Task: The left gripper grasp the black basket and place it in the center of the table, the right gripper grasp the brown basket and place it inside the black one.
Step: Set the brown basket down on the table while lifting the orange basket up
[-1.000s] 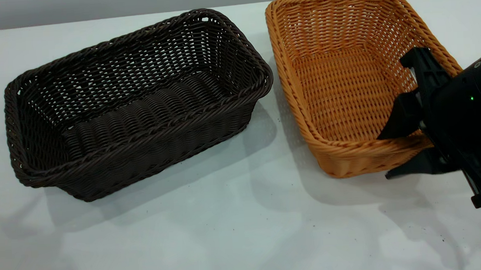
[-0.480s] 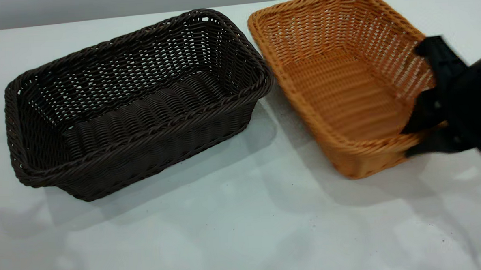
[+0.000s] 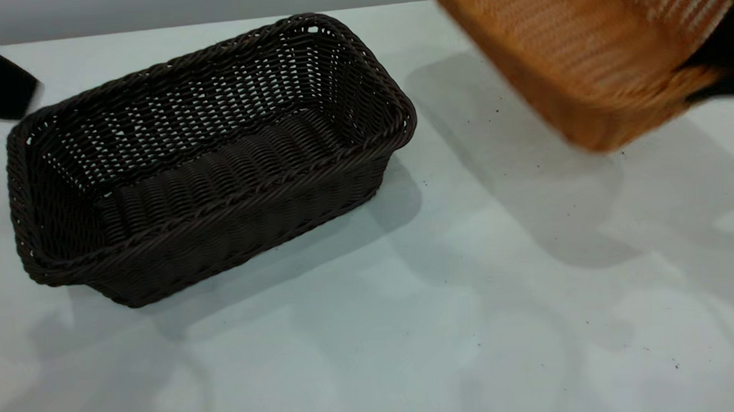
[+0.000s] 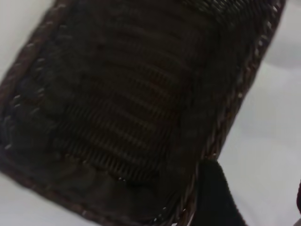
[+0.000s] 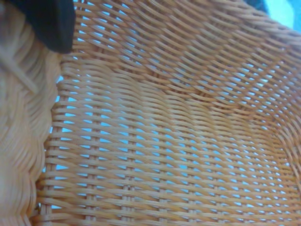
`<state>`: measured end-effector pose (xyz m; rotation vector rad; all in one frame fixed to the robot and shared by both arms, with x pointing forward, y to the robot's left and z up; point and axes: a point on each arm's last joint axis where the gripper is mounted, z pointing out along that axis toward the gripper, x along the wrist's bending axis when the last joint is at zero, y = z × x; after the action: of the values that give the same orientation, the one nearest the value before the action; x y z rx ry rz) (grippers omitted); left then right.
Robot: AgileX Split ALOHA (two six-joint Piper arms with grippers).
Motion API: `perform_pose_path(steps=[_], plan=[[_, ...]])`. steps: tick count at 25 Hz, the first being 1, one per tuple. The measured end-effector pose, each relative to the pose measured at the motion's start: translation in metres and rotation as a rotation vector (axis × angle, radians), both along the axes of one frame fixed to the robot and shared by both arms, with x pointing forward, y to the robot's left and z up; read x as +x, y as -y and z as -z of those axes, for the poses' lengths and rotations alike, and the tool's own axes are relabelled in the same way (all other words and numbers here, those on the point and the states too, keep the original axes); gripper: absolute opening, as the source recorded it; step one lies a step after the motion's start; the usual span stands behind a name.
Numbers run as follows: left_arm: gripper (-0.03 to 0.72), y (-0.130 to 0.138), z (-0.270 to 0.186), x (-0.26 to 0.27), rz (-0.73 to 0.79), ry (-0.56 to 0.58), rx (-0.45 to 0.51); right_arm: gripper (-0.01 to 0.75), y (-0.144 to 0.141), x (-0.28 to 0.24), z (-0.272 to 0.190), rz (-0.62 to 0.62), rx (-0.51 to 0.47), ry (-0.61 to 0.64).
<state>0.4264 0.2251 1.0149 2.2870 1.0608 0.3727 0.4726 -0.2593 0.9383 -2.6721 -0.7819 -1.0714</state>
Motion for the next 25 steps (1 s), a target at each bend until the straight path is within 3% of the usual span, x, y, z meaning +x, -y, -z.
perform_pose_path(steps=[4,11,18,25], plan=[[0.365,0.013,0.019,0.010,0.062,-0.036,0.043,0.109,0.011,-0.006,-0.022,-0.103,-0.019,0.123],[0.365,0.026,0.053,0.023,0.180,-0.087,0.137,0.109,0.003,-0.015,-0.043,-0.309,-0.001,0.266],[0.365,0.042,0.077,0.030,0.368,-0.034,0.245,0.109,0.002,-0.015,-0.044,-0.330,-0.002,0.293],[0.365,0.055,0.094,0.035,0.451,0.029,0.308,0.109,0.002,-0.007,-0.056,-0.320,0.000,0.357]])
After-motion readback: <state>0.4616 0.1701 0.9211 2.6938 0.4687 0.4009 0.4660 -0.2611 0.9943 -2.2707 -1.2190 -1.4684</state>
